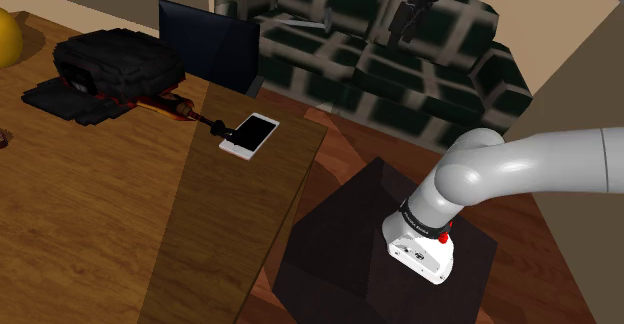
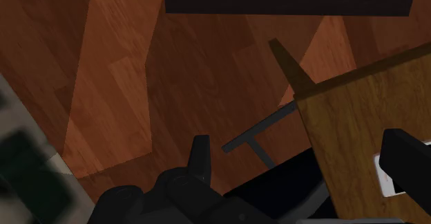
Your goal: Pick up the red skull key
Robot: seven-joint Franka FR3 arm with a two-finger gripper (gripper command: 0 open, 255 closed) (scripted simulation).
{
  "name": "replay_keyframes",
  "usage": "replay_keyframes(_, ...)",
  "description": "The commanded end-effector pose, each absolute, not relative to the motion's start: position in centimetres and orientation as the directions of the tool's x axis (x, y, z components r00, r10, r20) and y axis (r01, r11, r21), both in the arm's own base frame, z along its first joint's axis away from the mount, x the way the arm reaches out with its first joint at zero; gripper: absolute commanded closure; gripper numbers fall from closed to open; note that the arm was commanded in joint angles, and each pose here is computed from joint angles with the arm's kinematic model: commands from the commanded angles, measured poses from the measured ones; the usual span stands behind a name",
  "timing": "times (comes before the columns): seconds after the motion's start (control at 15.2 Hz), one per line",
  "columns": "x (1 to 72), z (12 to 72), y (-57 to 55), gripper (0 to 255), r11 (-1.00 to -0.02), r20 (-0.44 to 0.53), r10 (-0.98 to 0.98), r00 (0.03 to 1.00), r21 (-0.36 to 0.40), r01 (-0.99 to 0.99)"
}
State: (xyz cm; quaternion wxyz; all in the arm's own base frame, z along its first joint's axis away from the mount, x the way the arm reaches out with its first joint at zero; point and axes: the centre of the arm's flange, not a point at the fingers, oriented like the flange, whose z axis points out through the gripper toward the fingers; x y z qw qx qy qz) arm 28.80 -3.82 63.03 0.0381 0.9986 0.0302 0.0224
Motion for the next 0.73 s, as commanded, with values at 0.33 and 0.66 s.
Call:
replay_keyframes(0.33, 32.6, 60.2, 0.8, 0, -0.993, 0.041, 0.095, 0.995, 0.076, 0.092)
replay_keyframes(0.66, 36.2, 57.5, 5.5, 0, -0.989, 0.04, 0.128, 0.991, 0.076, 0.125)
